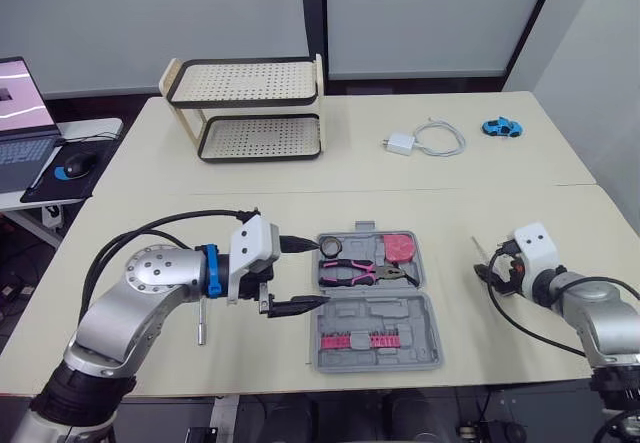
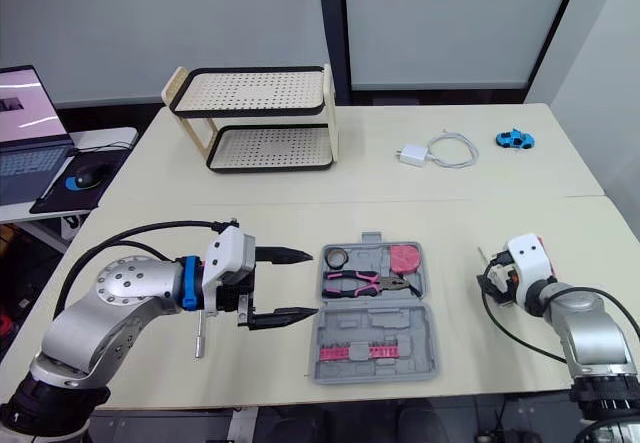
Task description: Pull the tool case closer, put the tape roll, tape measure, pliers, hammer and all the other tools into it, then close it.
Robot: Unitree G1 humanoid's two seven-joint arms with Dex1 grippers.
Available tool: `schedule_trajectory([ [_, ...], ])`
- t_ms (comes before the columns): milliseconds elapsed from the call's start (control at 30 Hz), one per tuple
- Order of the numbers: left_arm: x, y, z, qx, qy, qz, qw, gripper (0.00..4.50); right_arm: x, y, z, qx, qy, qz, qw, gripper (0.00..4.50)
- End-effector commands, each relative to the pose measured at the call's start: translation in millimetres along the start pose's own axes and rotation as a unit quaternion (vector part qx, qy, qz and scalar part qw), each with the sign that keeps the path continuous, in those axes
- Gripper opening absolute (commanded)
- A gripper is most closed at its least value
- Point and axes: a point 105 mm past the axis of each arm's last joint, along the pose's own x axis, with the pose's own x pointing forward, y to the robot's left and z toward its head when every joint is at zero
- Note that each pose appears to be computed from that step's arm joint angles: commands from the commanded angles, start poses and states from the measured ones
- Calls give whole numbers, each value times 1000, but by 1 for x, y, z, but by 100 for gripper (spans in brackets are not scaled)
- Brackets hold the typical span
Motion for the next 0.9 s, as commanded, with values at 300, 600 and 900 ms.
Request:
schedule_trajectory([
  [300,7,-5,13,23,-16,-14,1000,450,3,0,-9,40,-3,-11,999,446],
  [600,9,-6,14,20,-20,-17,999,450,5,1,-19,68,10,-18,997,179],
  [900,7,-8,10,30,-4,-21,999,450,-17,17,-6,74,-19,-5,997,25],
])
